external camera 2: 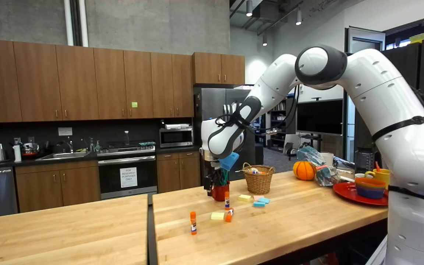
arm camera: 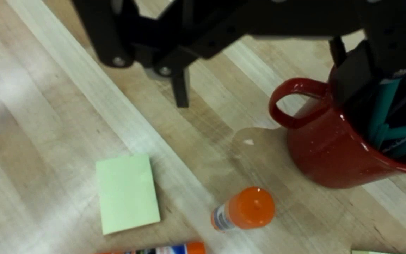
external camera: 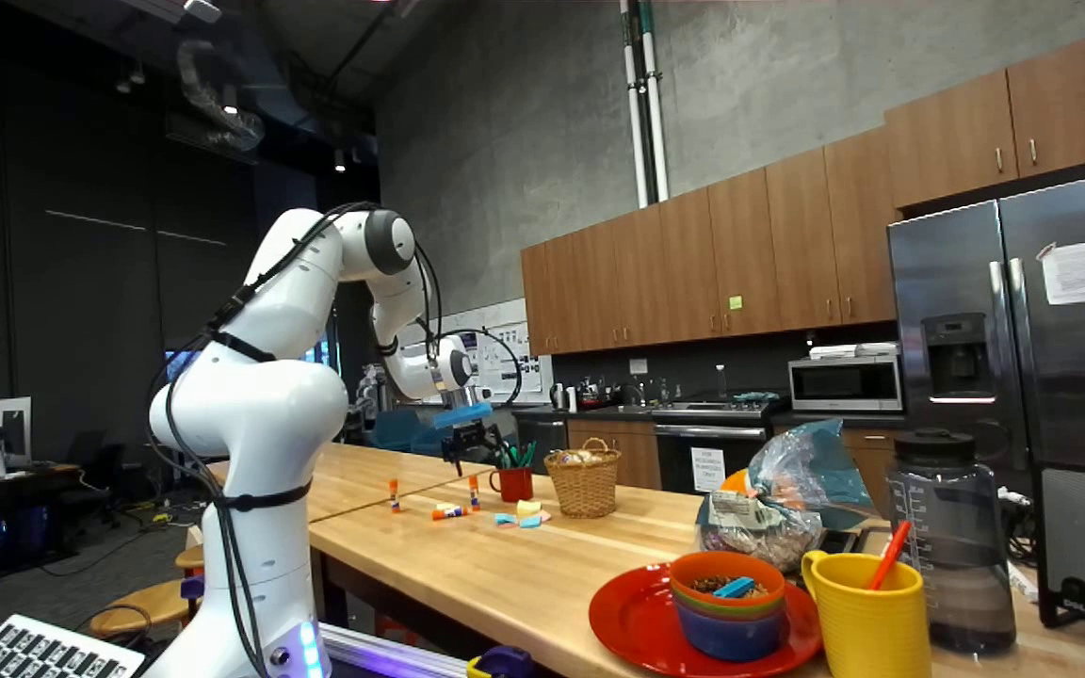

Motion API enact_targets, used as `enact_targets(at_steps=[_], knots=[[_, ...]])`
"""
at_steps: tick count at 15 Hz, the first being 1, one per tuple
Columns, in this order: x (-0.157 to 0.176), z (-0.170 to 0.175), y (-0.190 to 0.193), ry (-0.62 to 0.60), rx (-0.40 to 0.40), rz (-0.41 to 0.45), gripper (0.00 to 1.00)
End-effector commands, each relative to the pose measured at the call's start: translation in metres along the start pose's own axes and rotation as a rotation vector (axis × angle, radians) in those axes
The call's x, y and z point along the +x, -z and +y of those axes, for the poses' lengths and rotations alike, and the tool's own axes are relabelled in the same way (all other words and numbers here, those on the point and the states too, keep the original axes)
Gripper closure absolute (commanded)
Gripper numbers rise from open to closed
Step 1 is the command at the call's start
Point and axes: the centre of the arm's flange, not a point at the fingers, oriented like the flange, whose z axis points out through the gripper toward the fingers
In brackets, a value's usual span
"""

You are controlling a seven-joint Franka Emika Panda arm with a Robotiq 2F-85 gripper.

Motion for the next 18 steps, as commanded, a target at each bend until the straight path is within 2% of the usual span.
enact_targets(at_steps=[1,5,9,10,12,18], knots=[[0.014,0.007,-0.003,-0.012,-0.038,0.014,0.0],[0.019,0.014,-0.007,-0.015,-0.055,0.012,0.0],[0.017,0.014,-0.02,-0.028,-0.032,-0.012,0.0],[0.015,0.013,-0.025,-0.037,-0.023,-0.022,0.25],[0.013,0.01,-0.031,-0.05,-0.011,-0.034,0.32],[0.019,0.003,-0.022,-0.105,0.02,-0.003,0.79]])
